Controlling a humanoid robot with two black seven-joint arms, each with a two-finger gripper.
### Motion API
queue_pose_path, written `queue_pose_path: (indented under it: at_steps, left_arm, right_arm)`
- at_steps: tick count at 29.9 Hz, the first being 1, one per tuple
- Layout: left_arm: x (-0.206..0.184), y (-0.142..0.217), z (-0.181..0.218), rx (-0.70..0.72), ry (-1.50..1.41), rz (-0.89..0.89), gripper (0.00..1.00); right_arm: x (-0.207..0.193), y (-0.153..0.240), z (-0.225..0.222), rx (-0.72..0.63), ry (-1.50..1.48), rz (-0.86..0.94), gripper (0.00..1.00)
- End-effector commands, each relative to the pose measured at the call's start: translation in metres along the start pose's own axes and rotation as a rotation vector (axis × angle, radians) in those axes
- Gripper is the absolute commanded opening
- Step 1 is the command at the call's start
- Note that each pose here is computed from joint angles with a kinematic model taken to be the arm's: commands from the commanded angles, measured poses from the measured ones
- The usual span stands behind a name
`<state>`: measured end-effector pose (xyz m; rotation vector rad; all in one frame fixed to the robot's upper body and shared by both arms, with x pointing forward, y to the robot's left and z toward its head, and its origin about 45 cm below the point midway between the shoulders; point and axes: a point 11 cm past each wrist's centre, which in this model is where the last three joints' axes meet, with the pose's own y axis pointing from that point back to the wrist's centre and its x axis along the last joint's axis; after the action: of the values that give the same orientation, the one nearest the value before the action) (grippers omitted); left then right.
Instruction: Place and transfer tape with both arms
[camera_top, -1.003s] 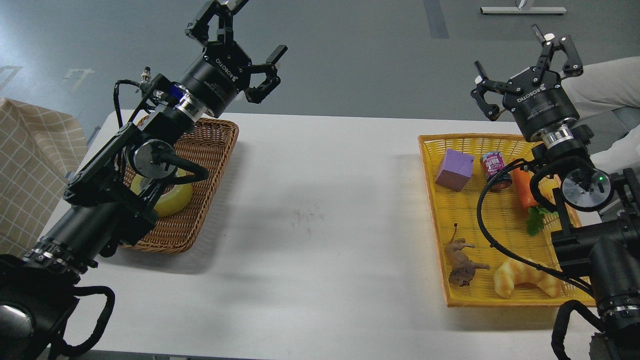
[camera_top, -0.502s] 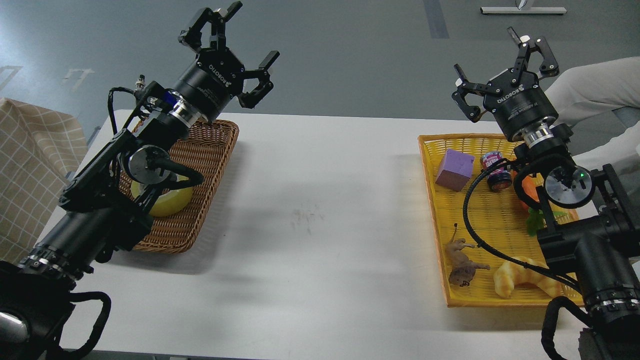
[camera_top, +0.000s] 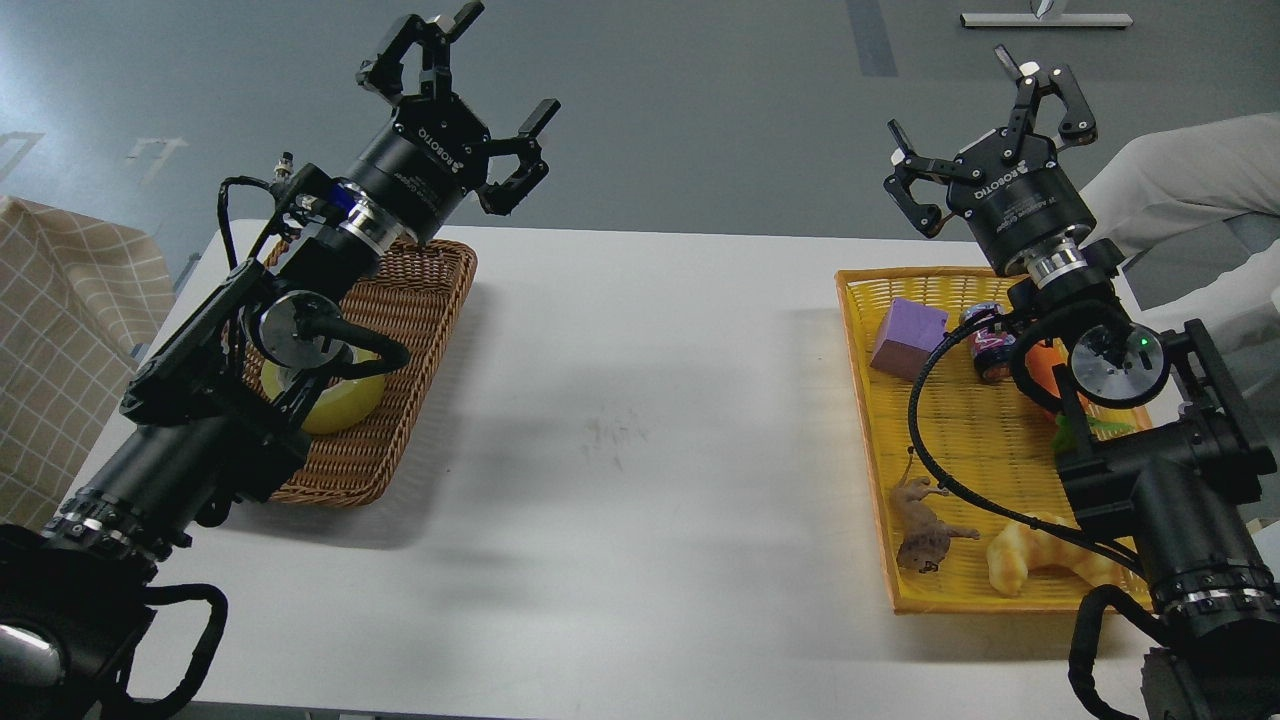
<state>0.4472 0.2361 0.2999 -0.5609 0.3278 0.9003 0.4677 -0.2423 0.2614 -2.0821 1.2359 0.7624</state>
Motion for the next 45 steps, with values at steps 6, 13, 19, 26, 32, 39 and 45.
queue_pose_path:
  at_steps: [6,13,19,26,32,39,45]
  left_arm:
    - [0.0045,0.0047,0.0000,-0.014,0.027,0.018,0.98]
    - [0.0080,0.0090,-0.0015,-0.014,0.030,0.030,0.98]
    - [0.0083,0.0090,-0.0005,-0.018,0.032,0.032,0.98]
    - [0.0079,0.0088,-0.0008,-0.019,0.033,0.031,0.98]
    - [0.0079,0.0088,-0.0008,-0.019,0.032,0.031,0.98]
    - [0.0082,0.0093,-0.0012,-0.019,0.034,0.032,0.98]
    - [0.0082,0.0093,-0.0012,-0.019,0.034,0.032,0.98]
  right_arm:
    - [0.0003,-0.0038,0.0051,-0.021,0.005,0.004,1.00]
    - [-0.0024,-0.0046,0.0035,-0.015,0.008,-0.004,1.00]
    - [-0.0021,-0.0043,0.0047,-0.018,0.008,-0.003,1.00]
    - [-0.0029,-0.0045,0.0039,-0.016,0.009,-0.006,1.00]
    - [-0.0029,-0.0045,0.0039,-0.016,0.009,-0.006,1.00]
    - [-0.0025,-0.0041,0.0046,-0.018,0.009,-0.005,1.00]
    - [-0.0033,-0.0051,0.0121,-0.047,0.018,-0.007,1.00]
